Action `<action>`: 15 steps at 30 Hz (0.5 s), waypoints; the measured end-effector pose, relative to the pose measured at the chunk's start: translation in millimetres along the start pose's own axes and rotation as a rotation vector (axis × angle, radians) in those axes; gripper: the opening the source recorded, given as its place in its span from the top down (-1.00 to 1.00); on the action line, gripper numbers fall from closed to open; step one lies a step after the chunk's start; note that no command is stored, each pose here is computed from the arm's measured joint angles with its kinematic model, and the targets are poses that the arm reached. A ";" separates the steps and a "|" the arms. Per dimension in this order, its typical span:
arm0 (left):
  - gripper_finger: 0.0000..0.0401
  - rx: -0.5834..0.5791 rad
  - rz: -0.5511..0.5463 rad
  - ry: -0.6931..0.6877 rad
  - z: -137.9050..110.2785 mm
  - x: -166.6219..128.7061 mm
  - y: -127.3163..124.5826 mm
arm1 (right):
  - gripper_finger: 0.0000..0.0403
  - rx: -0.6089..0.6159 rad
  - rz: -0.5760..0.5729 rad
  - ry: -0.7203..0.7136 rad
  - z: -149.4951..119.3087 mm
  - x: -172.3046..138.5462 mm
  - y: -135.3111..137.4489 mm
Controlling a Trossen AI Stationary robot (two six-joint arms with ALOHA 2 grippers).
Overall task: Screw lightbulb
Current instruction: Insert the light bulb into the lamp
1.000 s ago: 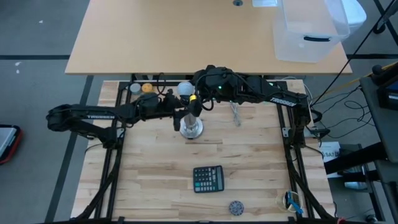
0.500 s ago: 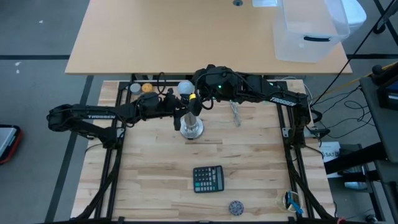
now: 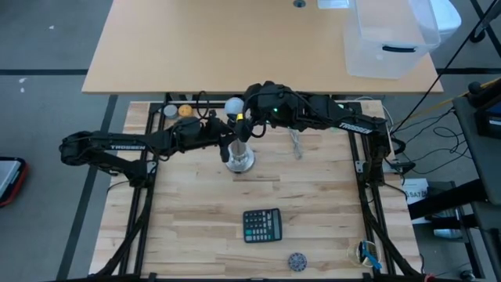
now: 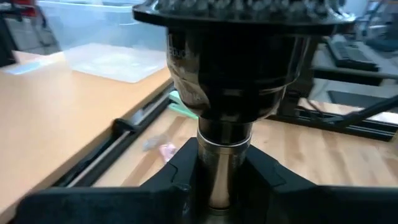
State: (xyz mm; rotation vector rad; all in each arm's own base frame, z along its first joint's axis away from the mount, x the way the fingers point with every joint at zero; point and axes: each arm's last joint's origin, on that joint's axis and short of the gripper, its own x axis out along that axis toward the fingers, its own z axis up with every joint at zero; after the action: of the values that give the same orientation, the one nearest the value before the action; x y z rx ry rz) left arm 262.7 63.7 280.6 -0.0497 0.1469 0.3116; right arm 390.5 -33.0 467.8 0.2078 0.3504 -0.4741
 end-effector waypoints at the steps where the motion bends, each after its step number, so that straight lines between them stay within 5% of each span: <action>1: 0.63 0.001 0.012 0.001 -0.8 1.2 0.3 | -0.38 0.001 -0.008 -0.001 -0.3 0.9 0.0; 8: 0.63 -0.028 0.057 -0.025 -9.9 18.8 1.1 | -0.38 0.016 -0.068 -0.011 -2.3 6.1 -0.3; 15: 0.63 -0.039 0.069 -0.036 -17.2 29.9 0.6 | -0.40 -0.124 -0.062 -0.003 -2.3 5.9 -0.3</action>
State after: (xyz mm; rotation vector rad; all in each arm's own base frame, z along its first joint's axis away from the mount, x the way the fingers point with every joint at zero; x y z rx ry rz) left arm 288.3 72.1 259.1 -0.0777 0.1072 0.3843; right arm 394.6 -35.0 463.4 0.0757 0.3826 -0.5116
